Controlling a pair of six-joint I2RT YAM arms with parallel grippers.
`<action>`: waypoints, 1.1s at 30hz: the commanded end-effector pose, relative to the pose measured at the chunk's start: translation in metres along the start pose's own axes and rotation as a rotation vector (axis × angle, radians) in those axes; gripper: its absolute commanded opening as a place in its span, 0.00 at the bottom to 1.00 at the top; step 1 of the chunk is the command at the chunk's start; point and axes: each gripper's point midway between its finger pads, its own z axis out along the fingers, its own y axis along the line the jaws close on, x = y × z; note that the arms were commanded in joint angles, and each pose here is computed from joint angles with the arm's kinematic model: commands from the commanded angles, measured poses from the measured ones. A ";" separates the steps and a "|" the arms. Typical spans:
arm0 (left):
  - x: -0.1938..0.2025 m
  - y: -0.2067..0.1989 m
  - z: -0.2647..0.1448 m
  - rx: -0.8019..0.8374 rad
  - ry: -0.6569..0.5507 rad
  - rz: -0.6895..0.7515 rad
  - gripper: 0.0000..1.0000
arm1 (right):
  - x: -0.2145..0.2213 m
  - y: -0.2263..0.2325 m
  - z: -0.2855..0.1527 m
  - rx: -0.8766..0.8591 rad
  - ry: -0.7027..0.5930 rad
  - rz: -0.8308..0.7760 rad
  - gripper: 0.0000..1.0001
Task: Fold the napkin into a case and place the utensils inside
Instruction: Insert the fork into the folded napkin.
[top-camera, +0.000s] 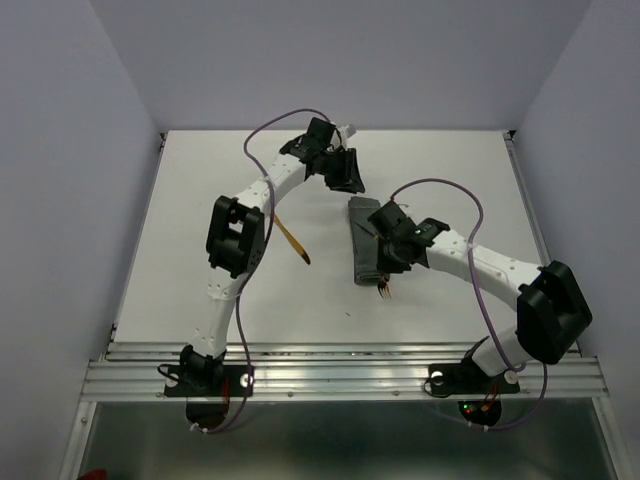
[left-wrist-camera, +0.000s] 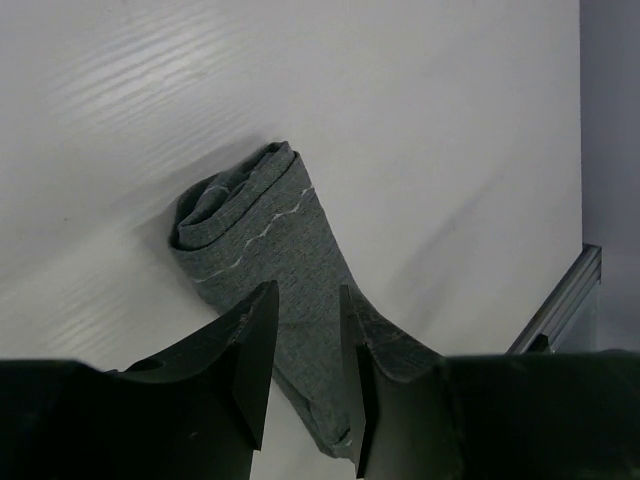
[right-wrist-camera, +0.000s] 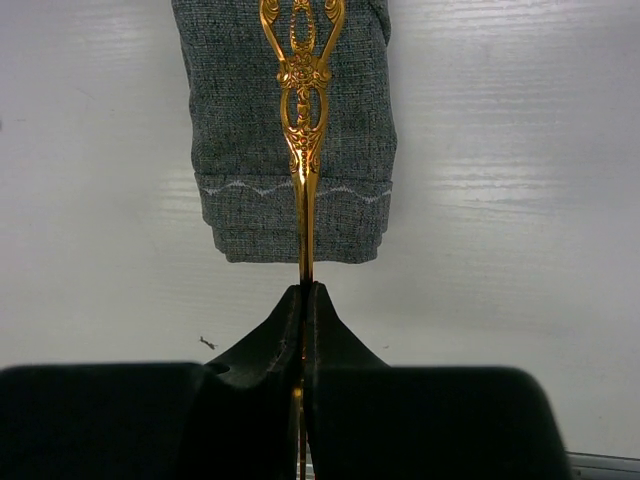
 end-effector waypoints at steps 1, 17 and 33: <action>-0.012 -0.025 0.009 0.099 -0.005 0.042 0.42 | -0.012 0.008 0.002 -0.052 -0.020 0.025 0.01; 0.025 0.027 0.062 0.034 0.092 -0.007 0.43 | -0.028 0.015 0.029 -0.078 0.048 0.009 0.01; 0.026 0.026 0.058 0.036 0.094 0.010 0.43 | -0.078 0.010 0.059 -0.073 0.021 -0.111 0.01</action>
